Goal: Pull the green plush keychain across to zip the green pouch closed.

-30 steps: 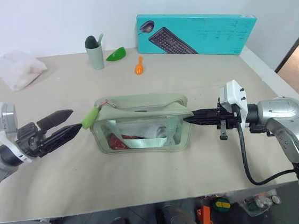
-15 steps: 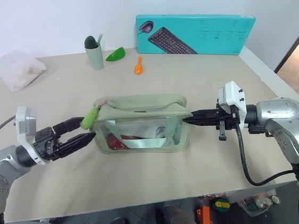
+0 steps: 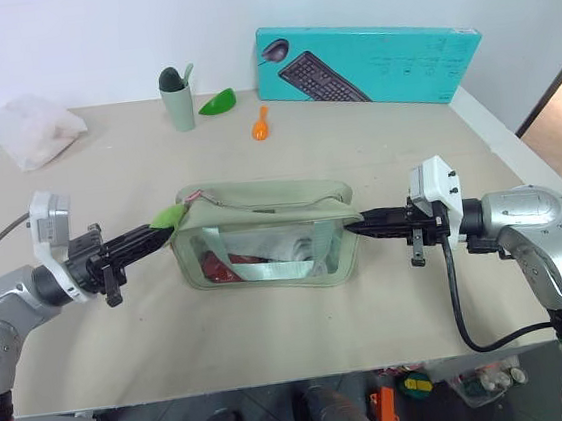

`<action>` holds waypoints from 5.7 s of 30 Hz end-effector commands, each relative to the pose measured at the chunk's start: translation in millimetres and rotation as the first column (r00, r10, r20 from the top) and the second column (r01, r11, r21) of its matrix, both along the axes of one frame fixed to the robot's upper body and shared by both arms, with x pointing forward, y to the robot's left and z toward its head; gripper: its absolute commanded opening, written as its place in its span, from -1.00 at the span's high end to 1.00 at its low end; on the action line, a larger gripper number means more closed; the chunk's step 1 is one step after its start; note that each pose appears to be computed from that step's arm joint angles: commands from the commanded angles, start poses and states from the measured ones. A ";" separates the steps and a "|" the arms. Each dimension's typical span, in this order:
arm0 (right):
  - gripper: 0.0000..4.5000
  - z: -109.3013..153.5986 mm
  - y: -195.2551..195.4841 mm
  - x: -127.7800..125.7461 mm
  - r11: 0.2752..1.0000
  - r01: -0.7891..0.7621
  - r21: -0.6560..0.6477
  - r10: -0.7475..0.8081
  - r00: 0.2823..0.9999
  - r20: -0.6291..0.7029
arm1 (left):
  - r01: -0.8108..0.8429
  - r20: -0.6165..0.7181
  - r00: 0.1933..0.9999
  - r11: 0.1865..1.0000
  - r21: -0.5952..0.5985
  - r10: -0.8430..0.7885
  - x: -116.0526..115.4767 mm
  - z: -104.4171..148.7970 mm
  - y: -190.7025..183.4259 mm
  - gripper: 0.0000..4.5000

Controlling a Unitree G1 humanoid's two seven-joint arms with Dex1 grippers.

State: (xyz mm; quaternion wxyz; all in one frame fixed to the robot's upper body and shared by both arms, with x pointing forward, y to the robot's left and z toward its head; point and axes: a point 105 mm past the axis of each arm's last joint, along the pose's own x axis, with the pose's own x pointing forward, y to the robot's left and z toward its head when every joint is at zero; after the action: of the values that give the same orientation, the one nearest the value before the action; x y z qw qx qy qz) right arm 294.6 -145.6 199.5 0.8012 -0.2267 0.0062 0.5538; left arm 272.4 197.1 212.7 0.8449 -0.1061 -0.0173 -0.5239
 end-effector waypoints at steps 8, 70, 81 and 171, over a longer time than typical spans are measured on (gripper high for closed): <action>1.00 3.7 5.2 0.7 1.000 -0.022 -0.016 0.023 0.999 0.032 | 0.036 0.178 0.984 0.998 -0.052 -0.026 4.7 47.3 -18.5 0.97; 1.00 5.4 5.2 0.7 1.000 -0.009 -0.014 0.010 0.999 0.049 | 0.070 -0.027 0.997 0.997 0.035 -0.069 11.8 -22.9 -6.4 -0.32; 1.00 3.7 3.5 -0.8 1.000 0.003 -0.015 -0.003 0.999 0.045 | 0.070 0.002 0.998 0.995 0.067 -0.070 16.3 -27.5 -14.0 0.99; 0.97 88.6 -63.0 29.6 0.942 0.324 -0.085 -0.284 0.906 0.315 | 0.087 0.001 0.996 0.996 0.021 -0.087 9.4 -60.6 -21.0 1.00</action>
State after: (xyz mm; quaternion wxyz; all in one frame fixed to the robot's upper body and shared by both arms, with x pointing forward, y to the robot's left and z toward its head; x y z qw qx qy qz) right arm 323.6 -185.2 275.8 0.8391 -0.3359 -0.0365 0.4264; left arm 281.7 172.7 164.9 0.8154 -0.0981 -0.0345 -0.5694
